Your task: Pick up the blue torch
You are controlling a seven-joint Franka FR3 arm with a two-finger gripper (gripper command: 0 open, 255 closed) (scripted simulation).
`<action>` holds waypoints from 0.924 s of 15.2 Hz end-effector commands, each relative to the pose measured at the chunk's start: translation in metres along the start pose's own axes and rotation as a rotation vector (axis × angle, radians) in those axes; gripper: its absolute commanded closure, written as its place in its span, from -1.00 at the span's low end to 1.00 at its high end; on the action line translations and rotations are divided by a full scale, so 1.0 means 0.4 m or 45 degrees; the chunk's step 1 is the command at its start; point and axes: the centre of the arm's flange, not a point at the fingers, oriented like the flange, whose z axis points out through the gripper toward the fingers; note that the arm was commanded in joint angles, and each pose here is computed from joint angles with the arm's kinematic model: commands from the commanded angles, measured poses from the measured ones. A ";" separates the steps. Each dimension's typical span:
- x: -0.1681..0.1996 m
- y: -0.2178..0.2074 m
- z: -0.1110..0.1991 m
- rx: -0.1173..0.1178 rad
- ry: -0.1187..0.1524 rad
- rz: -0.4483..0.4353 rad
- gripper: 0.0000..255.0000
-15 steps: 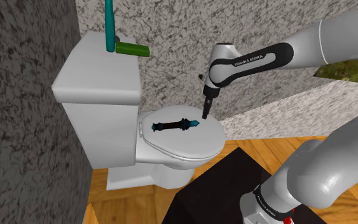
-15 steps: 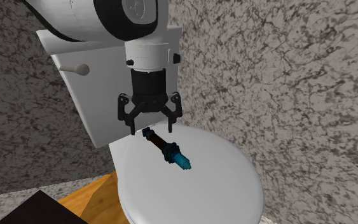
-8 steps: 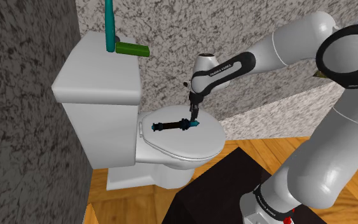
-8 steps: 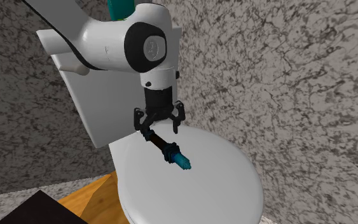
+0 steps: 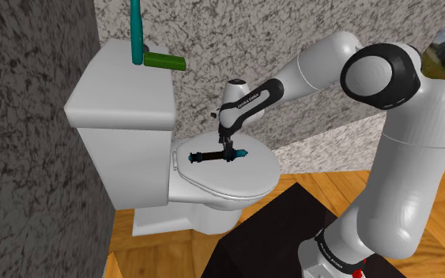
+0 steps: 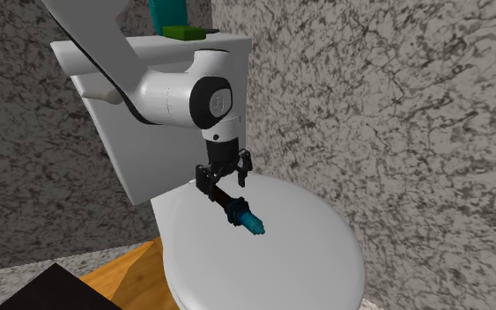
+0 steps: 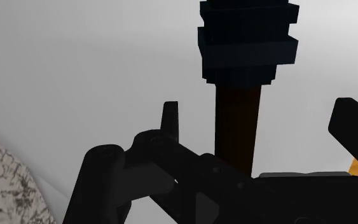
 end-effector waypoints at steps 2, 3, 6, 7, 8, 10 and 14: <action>0.009 0.001 0.038 -0.002 0.001 -0.013 -1.00; 0.010 0.001 0.051 -0.002 0.001 -0.013 -1.00; 0.013 0.001 0.098 -0.002 0.001 -0.013 -1.00; 0.013 0.001 0.098 -0.002 0.001 -0.013 -1.00; 0.013 0.001 0.098 -0.002 0.001 -0.013 -1.00; 0.013 0.000 0.098 -0.002 0.001 -0.013 1.00; 0.014 0.000 0.098 -0.002 0.001 -0.013 1.00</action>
